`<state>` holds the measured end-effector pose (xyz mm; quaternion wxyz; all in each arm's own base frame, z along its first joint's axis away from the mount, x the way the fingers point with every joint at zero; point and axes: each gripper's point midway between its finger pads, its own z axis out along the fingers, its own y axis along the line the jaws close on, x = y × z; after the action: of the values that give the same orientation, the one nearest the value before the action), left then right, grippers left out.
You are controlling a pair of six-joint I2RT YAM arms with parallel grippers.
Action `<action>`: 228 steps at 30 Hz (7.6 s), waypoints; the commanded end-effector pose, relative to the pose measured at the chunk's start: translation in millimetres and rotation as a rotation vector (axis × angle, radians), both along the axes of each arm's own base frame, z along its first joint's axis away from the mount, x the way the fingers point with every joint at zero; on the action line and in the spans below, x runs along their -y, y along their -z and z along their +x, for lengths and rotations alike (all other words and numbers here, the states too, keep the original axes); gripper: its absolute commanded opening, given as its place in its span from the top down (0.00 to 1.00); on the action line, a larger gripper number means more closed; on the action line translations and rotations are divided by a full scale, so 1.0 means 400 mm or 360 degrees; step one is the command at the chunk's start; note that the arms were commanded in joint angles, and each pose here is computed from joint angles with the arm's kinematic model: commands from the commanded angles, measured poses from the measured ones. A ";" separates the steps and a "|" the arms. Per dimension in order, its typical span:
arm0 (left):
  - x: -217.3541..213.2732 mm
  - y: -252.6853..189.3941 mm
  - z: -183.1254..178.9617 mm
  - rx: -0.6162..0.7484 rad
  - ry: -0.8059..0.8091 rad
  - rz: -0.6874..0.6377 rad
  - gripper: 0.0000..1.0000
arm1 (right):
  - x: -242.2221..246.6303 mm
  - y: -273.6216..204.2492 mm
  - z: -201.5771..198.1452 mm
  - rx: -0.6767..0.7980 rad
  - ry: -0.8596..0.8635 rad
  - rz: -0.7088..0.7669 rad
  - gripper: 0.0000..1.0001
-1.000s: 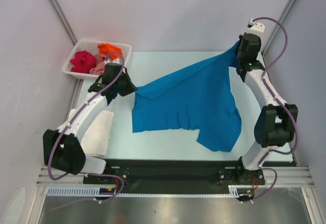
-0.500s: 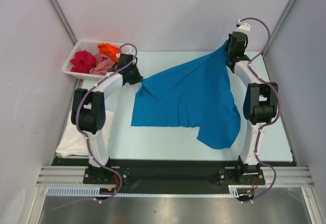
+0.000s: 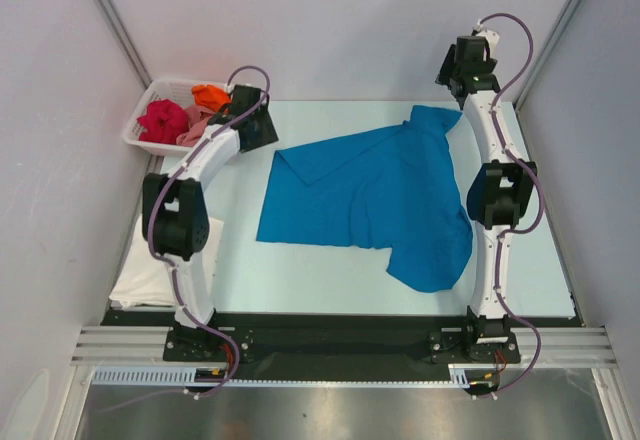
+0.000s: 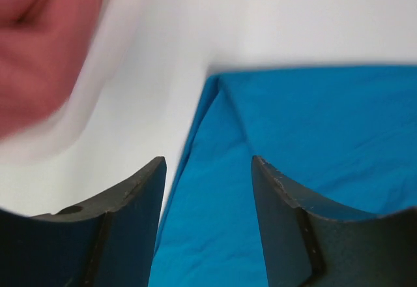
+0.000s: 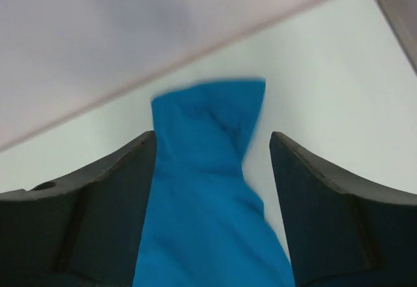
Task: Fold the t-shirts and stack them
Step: Flatten the tshirt out
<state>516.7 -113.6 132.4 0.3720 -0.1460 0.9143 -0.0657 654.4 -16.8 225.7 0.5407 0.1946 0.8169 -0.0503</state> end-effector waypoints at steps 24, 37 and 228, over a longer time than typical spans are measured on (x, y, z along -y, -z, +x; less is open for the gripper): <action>0.007 0.209 -0.570 -0.0564 0.0108 -0.0281 0.51 | -0.180 0.219 -1.061 -0.0962 -0.0062 0.1073 0.34; -0.036 0.273 -0.612 -0.0696 -0.0015 -0.0254 0.51 | -0.079 0.317 -1.145 -0.1216 0.0302 0.1009 0.45; -0.054 0.070 -0.489 -0.0333 0.0095 -0.0414 1.00 | -0.061 0.520 -0.962 -0.1368 0.0207 0.0983 0.98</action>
<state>310.3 -88.7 86.0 0.2286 -0.1814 0.9423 -0.1639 253.8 2.9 12.2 0.0433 0.3456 0.9351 0.0651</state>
